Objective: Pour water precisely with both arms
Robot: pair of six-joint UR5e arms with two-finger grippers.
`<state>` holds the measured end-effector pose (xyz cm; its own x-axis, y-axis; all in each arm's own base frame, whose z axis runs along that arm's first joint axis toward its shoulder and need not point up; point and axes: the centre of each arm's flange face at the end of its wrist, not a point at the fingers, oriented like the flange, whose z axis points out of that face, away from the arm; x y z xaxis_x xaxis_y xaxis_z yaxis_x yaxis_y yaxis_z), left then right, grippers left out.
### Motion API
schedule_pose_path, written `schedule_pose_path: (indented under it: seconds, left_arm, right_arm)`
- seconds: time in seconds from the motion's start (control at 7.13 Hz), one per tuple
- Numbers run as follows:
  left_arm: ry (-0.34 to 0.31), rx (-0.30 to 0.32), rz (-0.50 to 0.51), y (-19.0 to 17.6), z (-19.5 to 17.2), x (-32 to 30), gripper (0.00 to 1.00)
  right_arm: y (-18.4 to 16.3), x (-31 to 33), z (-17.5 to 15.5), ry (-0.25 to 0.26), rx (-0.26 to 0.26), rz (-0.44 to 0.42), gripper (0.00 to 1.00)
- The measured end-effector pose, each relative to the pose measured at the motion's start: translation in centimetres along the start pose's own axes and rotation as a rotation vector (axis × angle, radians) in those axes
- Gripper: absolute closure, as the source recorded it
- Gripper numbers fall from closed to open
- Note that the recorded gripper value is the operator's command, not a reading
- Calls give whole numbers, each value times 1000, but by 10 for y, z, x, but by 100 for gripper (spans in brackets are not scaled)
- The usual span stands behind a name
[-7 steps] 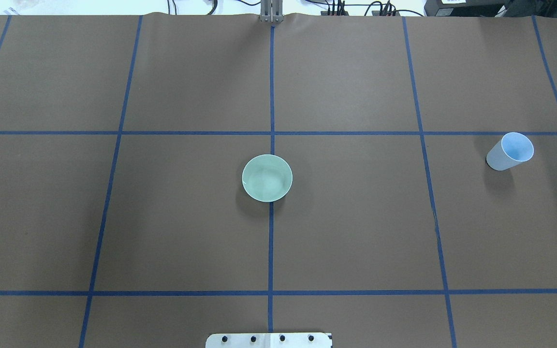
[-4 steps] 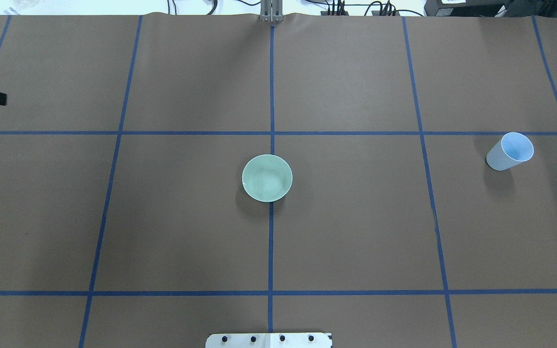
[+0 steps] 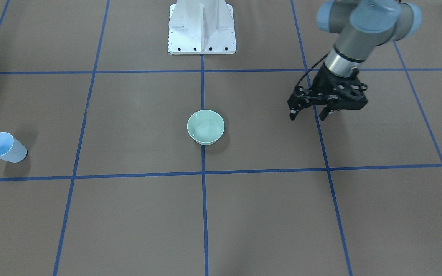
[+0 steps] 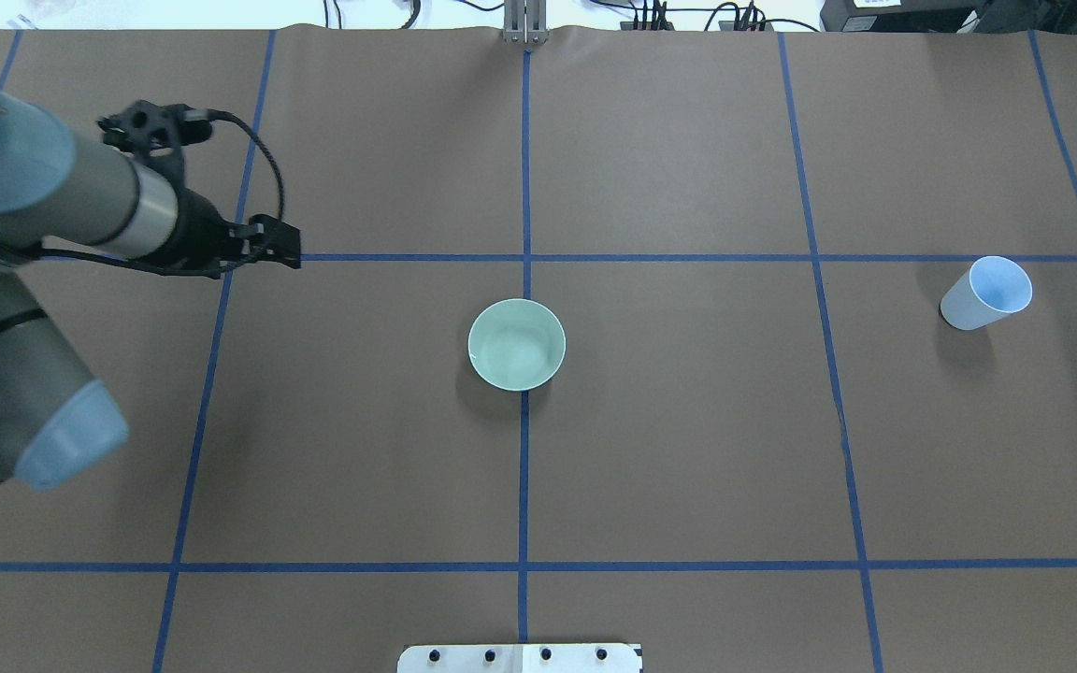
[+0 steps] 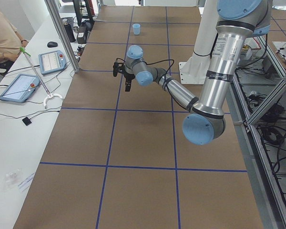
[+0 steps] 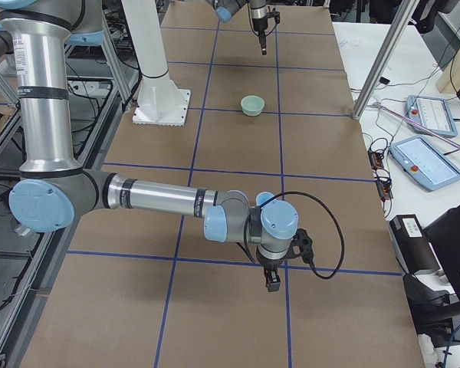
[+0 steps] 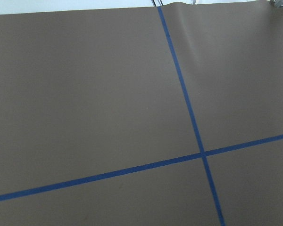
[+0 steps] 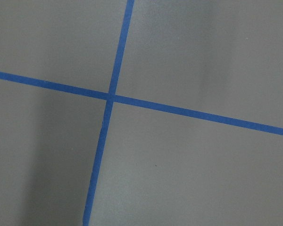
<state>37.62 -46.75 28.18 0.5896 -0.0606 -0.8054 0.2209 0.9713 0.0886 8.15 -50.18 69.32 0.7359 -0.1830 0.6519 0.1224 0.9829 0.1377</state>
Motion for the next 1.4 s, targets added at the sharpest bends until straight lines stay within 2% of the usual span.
schedule_pose_path:
  seconds: [0.42, 0.56, 0.7, 0.98, 1.12, 1.26, 1.4]
  left_arm:
    - [-51, -26, -51, 49, 63, 126, 0]
    - [-64, -31, -61, 56, 80, 155, 5]
    - [-75, -38, -72, 61, 93, 171, 22]
    - [-92, -48, -77, 67, 107, 180, 65]
    - [-98, -56, -72, 74, 112, 182, 70]
    - [-103, -65, -66, 80, 117, 183, 90]
    - [-105, -70, -62, 84, 120, 184, 100]
  right_arm:
    - [2, 2, 3, -2, -5, 5, 0]
    - [2, 3, 3, -2, -6, 5, 0]
    - [2, 3, 3, -2, -6, 6, 0]
    - [2, 2, 3, -2, -6, 6, 0]
    - [2, 2, 3, -2, -6, 6, 0]
    - [2, 2, 3, -2, -6, 6, 0]
    - [2, 2, 3, -2, -5, 5, 0]
